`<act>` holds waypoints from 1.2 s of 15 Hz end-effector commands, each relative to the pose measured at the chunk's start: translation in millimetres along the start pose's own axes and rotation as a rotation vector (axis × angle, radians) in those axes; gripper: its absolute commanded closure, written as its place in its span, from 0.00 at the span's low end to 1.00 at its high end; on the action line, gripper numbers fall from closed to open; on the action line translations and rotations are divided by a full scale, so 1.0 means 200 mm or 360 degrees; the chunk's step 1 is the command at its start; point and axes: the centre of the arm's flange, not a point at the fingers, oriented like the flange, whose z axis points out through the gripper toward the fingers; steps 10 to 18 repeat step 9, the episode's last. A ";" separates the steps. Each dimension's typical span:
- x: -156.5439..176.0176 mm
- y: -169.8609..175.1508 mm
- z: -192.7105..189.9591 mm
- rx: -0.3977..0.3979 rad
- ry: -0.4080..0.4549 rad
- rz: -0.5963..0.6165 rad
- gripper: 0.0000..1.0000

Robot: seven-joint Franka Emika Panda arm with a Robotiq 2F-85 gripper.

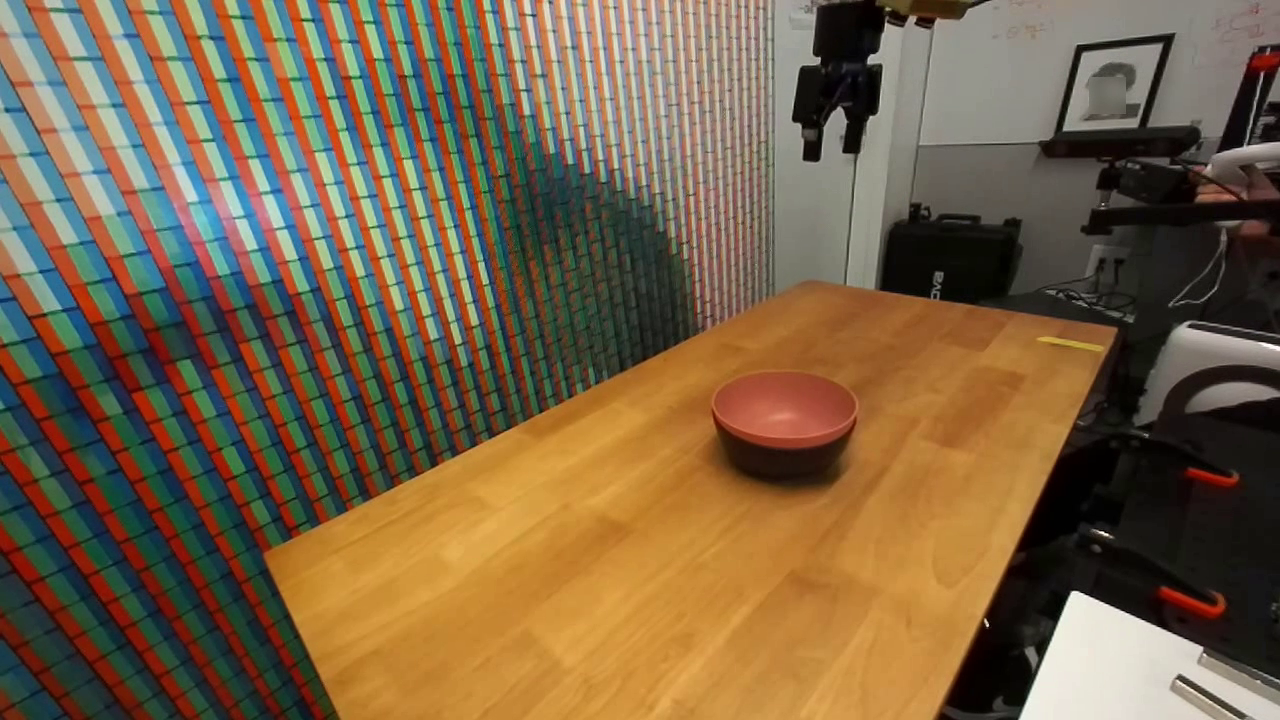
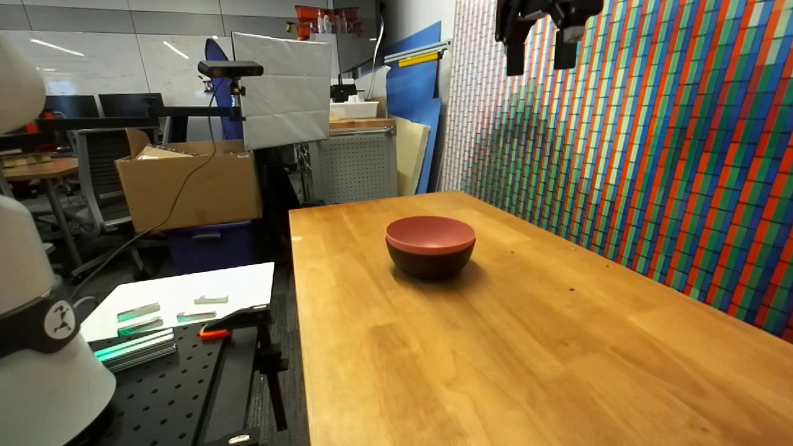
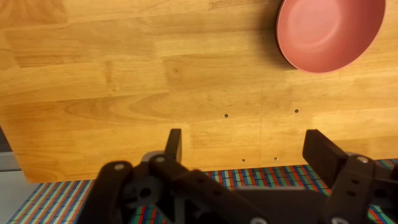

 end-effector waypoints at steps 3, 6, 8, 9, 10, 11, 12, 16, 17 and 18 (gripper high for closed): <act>0.10 0.01 -0.17 0.0040 -0.0031 0.0079 0.00; 0.04 0.01 -0.13 0.0001 -0.0023 0.0043 0.00; 0.05 0.01 -0.14 0.0002 -0.0034 0.0047 0.00; 0.05 0.01 -0.14 0.0002 -0.0034 0.0048 0.00; 0.05 0.01 -0.14 0.0002 -0.0034 0.0048 0.00; 0.05 0.01 -0.14 0.0002 -0.0034 0.0048 0.00; 0.05 0.01 -0.14 0.0002 -0.0034 0.0048 0.00; 0.05 0.01 -0.14 0.0002 -0.0034 0.0048 0.00; 0.05 0.01 -0.14 0.0002 -0.0034 0.0048 0.00; 0.05 0.01 -0.14 0.0002 -0.0034 0.0048 0.00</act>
